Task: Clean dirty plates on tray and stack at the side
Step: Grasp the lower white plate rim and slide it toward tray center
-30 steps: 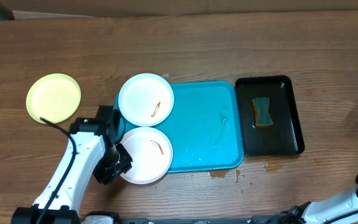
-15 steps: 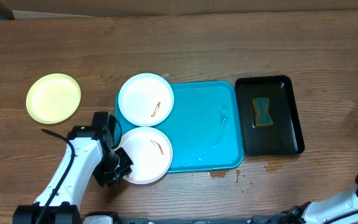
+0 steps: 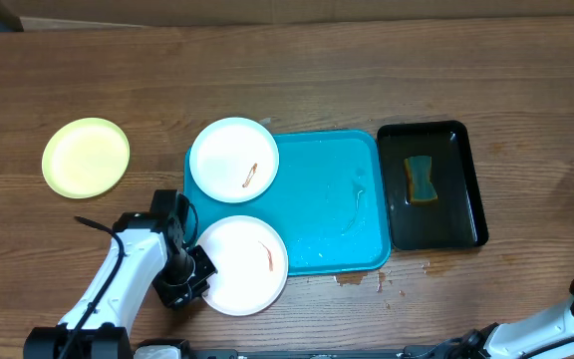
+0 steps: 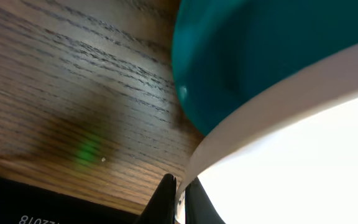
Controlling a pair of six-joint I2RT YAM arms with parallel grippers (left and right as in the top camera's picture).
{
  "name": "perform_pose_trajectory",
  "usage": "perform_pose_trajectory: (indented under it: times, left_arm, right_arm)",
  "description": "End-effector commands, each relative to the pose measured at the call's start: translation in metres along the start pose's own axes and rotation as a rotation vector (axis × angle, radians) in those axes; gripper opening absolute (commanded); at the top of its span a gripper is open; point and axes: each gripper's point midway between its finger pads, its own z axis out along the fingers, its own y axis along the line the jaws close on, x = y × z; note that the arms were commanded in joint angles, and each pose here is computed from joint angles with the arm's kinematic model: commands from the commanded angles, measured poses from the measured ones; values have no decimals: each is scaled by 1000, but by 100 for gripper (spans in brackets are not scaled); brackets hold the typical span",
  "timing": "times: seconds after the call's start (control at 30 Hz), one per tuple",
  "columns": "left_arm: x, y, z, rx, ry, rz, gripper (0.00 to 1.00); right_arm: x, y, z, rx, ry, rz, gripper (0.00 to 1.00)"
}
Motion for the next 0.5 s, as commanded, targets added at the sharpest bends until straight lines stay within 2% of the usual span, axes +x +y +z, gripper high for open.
perform_pose_trajectory:
  times: [0.0, 0.13, 0.23, 0.47]
  left_arm:
    - [-3, -11, -6, 53, -3, 68, 4]
    - [-8, -45, -27, 204, -9, 159, 4]
    - [-19, -80, -54, 311, -83, 260, 4]
    - [-23, -148, -79, 435, -244, 408, 4]
  right_arm:
    - [-8, 5, -8, -9, -30, -5, 100]
    - [-8, 5, -8, -9, -30, -5, 100]
    - [-8, 5, -8, -9, -30, -5, 100]
    - [-8, 5, -8, -9, -30, -5, 100]
